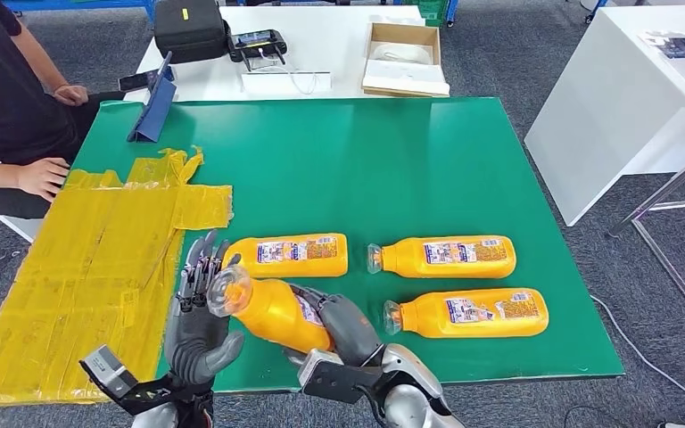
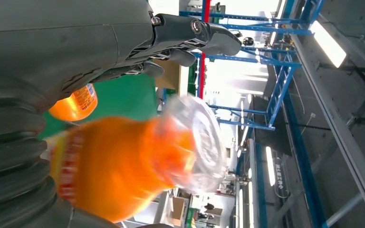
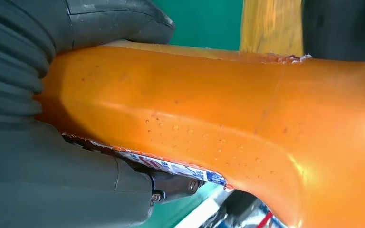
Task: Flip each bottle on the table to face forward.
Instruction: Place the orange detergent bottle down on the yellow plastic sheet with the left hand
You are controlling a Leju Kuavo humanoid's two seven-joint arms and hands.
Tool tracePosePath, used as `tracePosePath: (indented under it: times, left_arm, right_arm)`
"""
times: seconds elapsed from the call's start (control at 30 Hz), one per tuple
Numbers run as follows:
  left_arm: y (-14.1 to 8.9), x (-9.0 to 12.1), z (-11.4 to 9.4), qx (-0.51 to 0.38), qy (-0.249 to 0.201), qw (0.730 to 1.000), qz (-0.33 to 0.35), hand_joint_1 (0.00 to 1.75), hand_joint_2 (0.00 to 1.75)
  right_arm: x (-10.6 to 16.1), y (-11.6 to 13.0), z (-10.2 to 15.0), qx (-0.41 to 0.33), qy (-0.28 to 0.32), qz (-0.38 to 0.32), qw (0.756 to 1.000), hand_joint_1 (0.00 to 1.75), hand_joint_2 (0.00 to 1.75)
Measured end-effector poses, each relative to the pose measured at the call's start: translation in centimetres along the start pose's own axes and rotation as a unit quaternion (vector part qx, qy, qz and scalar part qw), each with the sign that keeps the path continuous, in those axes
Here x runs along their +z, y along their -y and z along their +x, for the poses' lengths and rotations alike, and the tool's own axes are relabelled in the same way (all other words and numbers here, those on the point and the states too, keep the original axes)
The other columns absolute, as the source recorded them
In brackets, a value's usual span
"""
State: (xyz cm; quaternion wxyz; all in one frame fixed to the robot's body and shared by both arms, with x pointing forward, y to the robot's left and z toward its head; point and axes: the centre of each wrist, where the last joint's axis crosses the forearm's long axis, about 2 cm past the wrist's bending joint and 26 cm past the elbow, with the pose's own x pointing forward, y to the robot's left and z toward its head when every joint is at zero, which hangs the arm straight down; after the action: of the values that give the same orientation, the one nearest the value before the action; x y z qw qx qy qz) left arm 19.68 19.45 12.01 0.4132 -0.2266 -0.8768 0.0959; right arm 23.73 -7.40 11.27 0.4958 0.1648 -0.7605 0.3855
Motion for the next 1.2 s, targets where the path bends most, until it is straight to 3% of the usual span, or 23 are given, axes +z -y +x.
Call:
tracePosePath:
  times: [0.5,0.53,0.63,0.67,1.2]
  left_arm:
    - [0.5,-0.1,-0.1,0.005,0.002,1.0,0.006,0.0,1.75]
    - [0.4,-0.1,-0.1,0.005,0.002,1.0,0.006,0.17,1.75]
    - [0.3,-0.1,-0.1,0.003,0.002,1.0,0.007,1.48,1.75]
    - [0.2,-0.1,-0.1,0.002,0.002,1.0,0.008,1.75,1.75]
    - [-0.2,0.0,-0.2,0.003,-0.001,1.0,0.006,1.75,1.75]
  right_arm:
    - [-2.0,-2.3,1.0,0.009,0.005,0.058,0.998,1.75,1.75]
    - [-2.1,-2.4,1.0,0.01,0.005,0.061,0.998,1.75,1.75]
    - [-2.4,-2.6,1.0,0.012,0.004,0.067,0.998,1.75,1.75]
    - [-2.5,-2.7,0.9,0.012,0.004,0.068,0.998,1.75,1.75]
    - [-2.6,-2.8,0.3,0.021,-0.008,0.075,0.997,1.75,1.75]
